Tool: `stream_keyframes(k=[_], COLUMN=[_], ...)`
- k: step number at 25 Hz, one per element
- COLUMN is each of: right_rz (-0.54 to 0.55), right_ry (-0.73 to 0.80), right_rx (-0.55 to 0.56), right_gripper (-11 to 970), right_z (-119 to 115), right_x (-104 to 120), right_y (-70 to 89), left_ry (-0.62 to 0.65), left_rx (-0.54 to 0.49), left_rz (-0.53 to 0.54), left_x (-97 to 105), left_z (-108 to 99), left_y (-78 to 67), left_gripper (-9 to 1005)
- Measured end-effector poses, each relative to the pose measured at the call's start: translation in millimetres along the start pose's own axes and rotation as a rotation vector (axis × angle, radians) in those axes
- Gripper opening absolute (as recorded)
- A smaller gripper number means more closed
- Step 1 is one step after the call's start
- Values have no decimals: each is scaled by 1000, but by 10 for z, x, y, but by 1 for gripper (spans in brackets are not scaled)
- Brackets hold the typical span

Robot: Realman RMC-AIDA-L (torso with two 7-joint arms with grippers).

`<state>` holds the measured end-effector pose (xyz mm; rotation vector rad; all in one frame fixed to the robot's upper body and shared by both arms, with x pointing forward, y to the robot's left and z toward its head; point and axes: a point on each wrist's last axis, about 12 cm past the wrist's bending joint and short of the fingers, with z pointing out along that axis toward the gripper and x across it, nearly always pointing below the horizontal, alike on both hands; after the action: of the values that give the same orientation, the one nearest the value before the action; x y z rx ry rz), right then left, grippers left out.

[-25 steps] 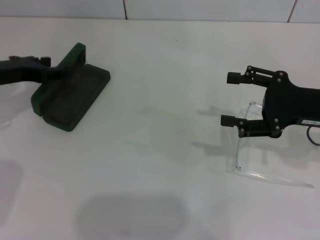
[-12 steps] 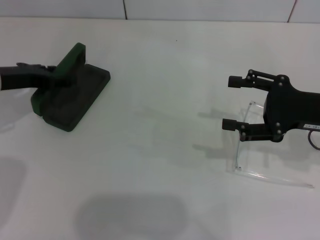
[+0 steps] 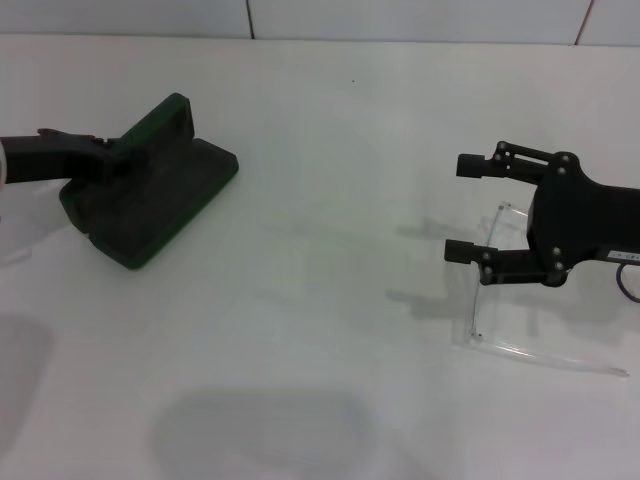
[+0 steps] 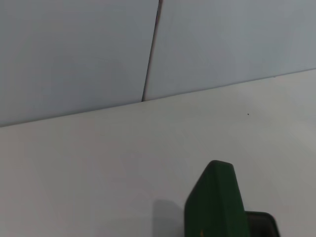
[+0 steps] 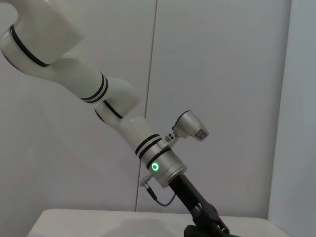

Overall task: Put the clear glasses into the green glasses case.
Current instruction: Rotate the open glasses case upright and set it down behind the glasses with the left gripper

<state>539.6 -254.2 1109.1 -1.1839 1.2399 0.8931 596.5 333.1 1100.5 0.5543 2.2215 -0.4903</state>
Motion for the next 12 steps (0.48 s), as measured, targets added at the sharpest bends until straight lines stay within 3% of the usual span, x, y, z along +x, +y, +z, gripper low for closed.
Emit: stream_keyframes(k=[12], right_rz=[-2], right_ry=[-6], right_rx=[-3], right_gripper=[856], right_z=[-33], right_x=[16], right_y=[44], left_ry=[-28], left_rx=[47], left_rz=[69], left_x=[-154], left_z=[80], left_y=[-87], left_gripper=[256])
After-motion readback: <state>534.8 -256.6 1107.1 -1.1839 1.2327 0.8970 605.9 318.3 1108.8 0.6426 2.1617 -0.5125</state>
